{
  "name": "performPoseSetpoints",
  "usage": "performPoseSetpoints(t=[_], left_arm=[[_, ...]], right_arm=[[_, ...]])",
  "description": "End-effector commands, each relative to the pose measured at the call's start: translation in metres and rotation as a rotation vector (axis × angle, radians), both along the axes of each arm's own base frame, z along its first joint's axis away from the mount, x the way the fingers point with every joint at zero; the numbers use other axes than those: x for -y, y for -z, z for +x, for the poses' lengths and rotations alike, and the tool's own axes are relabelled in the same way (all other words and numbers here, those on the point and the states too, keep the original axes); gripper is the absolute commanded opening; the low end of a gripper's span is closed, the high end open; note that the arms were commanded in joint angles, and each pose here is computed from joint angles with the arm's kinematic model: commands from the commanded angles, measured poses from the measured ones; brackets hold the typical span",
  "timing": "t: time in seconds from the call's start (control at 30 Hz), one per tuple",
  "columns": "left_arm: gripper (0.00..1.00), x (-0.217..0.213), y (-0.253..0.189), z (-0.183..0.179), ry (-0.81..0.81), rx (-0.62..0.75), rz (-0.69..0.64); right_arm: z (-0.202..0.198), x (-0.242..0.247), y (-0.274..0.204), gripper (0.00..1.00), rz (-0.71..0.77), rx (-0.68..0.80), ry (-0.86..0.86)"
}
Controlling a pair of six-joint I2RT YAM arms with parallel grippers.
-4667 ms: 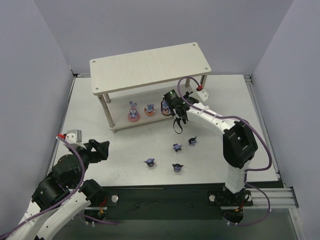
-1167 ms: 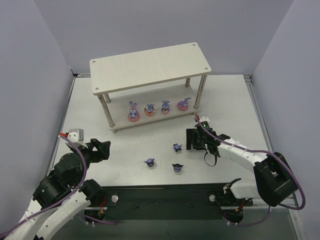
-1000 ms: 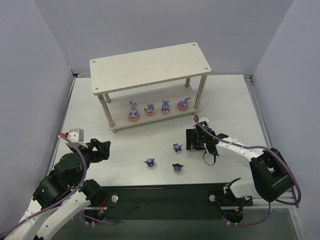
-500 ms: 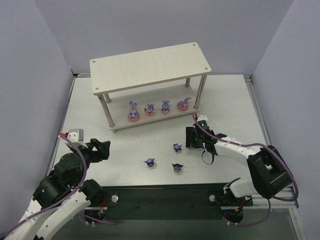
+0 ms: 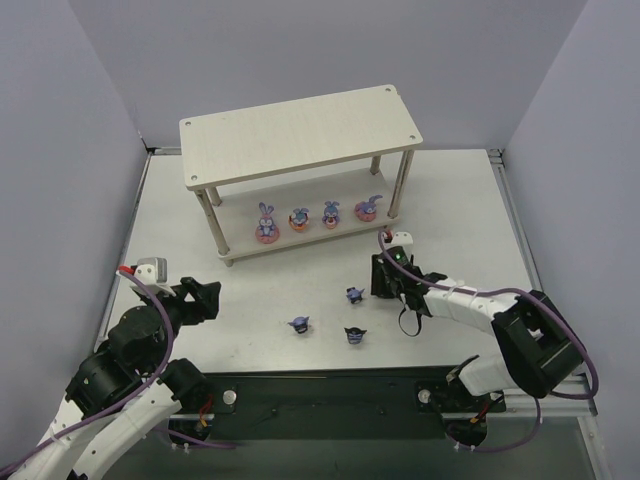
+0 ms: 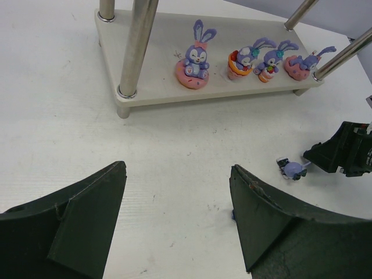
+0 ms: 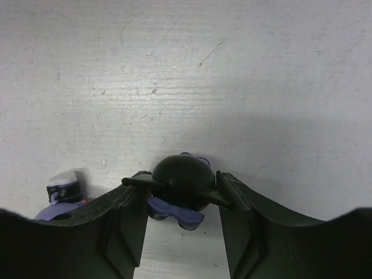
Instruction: Place and organize the plastic toys onto the shelf
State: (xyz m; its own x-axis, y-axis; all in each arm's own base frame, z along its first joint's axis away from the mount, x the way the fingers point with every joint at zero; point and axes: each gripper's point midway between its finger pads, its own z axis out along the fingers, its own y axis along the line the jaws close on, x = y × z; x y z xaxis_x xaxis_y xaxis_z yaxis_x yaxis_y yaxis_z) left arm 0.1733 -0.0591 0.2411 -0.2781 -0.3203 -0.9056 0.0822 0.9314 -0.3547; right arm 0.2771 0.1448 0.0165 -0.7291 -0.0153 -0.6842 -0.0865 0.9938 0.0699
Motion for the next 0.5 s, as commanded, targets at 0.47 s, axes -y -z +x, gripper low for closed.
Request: performPoseSetpoints(t=[0.47], left_arm=[[0.82,0.002,-0.006,0.002,0.002,0.019,-0.005]], right_arm=[[-0.012,0.031,0.023,0.63,-0.103,0.067,0.390]])
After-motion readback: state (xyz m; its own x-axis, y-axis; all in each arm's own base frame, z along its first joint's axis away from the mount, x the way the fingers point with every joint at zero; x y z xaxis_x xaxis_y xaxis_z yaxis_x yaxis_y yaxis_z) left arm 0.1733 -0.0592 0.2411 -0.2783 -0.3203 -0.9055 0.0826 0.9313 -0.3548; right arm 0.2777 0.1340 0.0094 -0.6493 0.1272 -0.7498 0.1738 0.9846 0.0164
